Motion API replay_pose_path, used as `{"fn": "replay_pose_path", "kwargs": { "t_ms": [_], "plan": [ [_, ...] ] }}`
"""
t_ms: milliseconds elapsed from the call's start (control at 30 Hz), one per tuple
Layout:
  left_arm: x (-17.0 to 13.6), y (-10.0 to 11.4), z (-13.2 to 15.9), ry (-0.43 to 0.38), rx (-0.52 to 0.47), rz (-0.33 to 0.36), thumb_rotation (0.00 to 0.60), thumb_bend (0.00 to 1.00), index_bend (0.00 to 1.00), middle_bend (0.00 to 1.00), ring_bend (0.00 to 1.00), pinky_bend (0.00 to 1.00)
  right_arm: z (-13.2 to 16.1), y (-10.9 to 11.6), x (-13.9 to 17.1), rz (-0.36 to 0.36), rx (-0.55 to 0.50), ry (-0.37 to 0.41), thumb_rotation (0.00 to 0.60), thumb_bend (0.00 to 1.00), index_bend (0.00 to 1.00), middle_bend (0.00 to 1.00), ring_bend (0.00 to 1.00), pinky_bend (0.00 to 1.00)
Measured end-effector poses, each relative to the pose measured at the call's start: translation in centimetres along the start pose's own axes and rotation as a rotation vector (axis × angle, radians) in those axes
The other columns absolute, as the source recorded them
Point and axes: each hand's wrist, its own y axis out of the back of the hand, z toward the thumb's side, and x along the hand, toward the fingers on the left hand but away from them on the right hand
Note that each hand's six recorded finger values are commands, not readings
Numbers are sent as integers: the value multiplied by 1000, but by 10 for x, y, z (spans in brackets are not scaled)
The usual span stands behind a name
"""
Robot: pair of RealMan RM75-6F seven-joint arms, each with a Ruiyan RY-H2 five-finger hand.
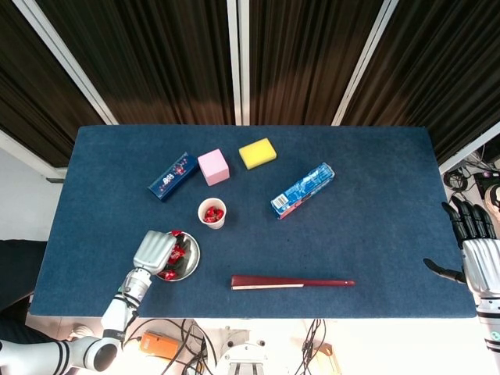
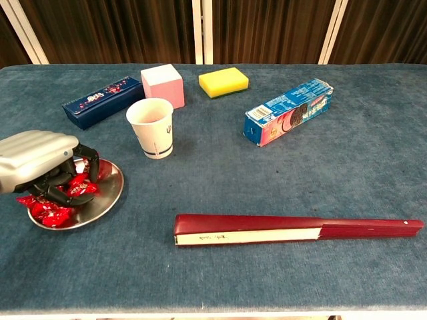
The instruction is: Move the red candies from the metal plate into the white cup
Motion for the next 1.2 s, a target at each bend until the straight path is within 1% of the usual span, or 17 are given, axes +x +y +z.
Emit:
{"fn": "replay_pose_path", "kwargs": {
  "t_ms": [200, 367, 467, 567, 667, 800, 933, 1000, 1100, 1200],
  "plan": [
    [-1, -3, -3, -2, 17, -14, 525, 390, 580, 927, 837, 716, 0, 0, 1, -1, -3, -1, 600, 120, 0, 0, 0, 0],
    [-2, 0, -4, -5, 3, -9, 532, 402, 599, 927, 838, 716, -1, 1, 2, -5, -2, -1, 600, 120, 0, 0, 0, 0],
    [-3, 7, -3, -11, -31, 7, 531, 402, 599, 928, 839, 716, -1, 1, 2, -8, -3, -1, 600, 120, 0, 0, 0, 0],
    [-3, 21, -1, -21, -87, 40, 532, 402, 599, 927, 840, 716, -1, 2, 3, -9, -3, -1, 600, 120, 0, 0, 0, 0],
    [-3, 44, 3, -45, -150, 84, 530, 404, 599, 928, 841, 716, -1, 2, 3, -13, -3, 0, 600, 120, 0, 0, 0, 0],
    [4, 86, 13, -96, -213, 169, 532, 404, 599, 928, 842, 716, -1, 3, 4, -14, -3, 0, 600, 120, 0, 0, 0, 0],
    [18, 122, 26, -148, -247, 231, 530, 404, 599, 928, 844, 716, 0, 3, 4, -15, -4, -1, 600, 120, 0, 0, 0, 0],
    [26, 135, 34, -171, -257, 241, 529, 404, 598, 928, 844, 716, -1, 3, 4, -15, -4, -3, 600, 119, 0, 0, 0, 0],
    [38, 146, 44, -190, -271, 231, 528, 403, 598, 928, 844, 716, -3, 3, 4, -14, -4, -8, 600, 120, 0, 0, 0, 0],
    [51, 151, 54, -200, -281, 214, 532, 402, 598, 928, 844, 716, -4, 2, 4, -12, -5, -12, 600, 120, 0, 0, 0, 0]
  ]
}}
